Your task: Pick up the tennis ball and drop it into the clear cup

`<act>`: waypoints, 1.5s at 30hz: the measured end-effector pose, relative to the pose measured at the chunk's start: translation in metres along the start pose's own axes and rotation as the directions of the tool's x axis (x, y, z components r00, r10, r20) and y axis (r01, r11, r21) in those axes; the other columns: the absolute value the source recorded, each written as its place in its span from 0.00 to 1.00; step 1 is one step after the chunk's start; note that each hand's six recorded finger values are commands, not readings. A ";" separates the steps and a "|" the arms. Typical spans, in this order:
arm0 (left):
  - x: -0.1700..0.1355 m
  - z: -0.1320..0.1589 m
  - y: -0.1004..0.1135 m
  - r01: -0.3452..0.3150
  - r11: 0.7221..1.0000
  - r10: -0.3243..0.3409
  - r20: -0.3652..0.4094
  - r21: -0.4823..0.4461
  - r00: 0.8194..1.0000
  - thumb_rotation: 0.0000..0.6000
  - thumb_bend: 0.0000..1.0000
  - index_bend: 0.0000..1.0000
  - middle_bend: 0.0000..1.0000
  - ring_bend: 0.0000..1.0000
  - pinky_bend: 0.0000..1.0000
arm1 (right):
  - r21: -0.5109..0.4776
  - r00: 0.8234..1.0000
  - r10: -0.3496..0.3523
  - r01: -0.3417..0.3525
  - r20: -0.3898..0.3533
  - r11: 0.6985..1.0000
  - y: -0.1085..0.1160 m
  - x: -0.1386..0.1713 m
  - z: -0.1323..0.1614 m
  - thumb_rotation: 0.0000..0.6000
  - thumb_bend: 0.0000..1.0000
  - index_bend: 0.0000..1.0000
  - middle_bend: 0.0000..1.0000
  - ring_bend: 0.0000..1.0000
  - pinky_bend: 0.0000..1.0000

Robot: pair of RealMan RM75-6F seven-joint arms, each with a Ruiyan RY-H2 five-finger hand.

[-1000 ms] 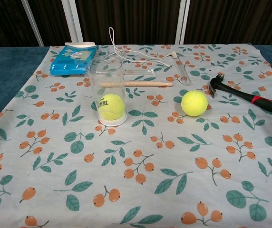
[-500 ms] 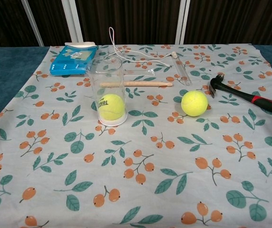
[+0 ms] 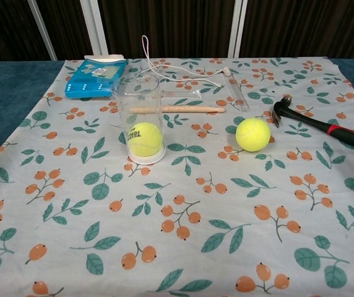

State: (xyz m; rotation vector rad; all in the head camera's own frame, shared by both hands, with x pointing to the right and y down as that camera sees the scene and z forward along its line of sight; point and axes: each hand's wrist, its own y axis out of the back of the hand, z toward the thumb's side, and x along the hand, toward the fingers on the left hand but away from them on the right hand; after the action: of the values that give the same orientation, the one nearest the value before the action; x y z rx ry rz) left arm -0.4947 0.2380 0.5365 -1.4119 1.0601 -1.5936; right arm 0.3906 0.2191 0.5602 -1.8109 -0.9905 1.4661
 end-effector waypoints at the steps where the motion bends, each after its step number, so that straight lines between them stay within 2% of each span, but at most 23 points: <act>1: 0.000 0.000 0.000 0.001 1.000 -0.001 0.000 0.002 1.000 1.00 0.02 0.12 0.00 0.00 0.00 | -0.003 1.000 0.017 -0.017 -0.012 1.000 0.001 -0.006 0.003 1.00 0.26 0.00 0.00 0.00 0.00; 5: 0.001 0.001 -0.003 0.006 1.000 -0.006 -0.002 0.007 1.000 1.00 0.02 0.12 0.00 0.00 0.00 | -0.015 0.994 0.085 -0.087 -0.069 0.996 0.000 -0.033 0.023 1.00 0.26 0.00 0.00 0.00 0.00; 12: 0.003 0.000 -0.004 0.011 1.000 -0.011 -0.007 0.008 1.000 1.00 0.02 0.12 0.00 0.00 0.00 | -0.038 0.968 0.210 -0.217 -0.140 0.975 -0.010 -0.082 0.067 1.00 0.26 0.00 0.00 0.00 0.00; 18: 0.004 0.000 -0.005 0.013 1.000 -0.013 -0.011 0.009 1.000 1.00 0.02 0.12 0.00 0.00 0.00 | -0.084 0.948 0.246 -0.267 -0.201 0.960 -0.027 -0.115 0.112 1.00 0.26 0.00 0.00 0.00 0.00; 26: 0.005 0.001 -0.008 0.022 1.000 -0.022 -0.008 0.016 1.000 1.00 0.02 0.12 0.00 0.00 0.00 | -0.147 0.941 0.261 -0.295 -0.214 0.944 -0.056 -0.148 0.151 1.00 0.26 0.00 0.00 0.00 0.00; 35: 0.005 0.000 -0.007 0.020 1.000 -0.020 -0.009 0.014 1.000 1.00 0.02 0.12 0.00 0.00 0.00 | -0.209 0.951 0.244 -0.282 -0.187 0.936 -0.082 -0.176 0.178 1.00 0.26 0.01 0.00 0.00 0.00; 45: 0.006 -0.001 -0.006 0.019 1.000 -0.019 -0.014 0.014 1.000 1.00 0.02 0.12 0.00 0.00 0.00 | -0.132 0.966 0.224 -0.241 -0.127 0.962 -0.099 -0.194 0.175 1.00 0.26 0.02 0.00 0.00 0.00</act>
State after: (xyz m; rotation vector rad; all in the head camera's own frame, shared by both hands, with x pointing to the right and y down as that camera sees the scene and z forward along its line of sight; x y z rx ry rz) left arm -0.4968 0.2354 0.5441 -1.4076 1.0441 -1.6239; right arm 0.1800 0.1086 0.7076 -2.1525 -0.8723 1.4412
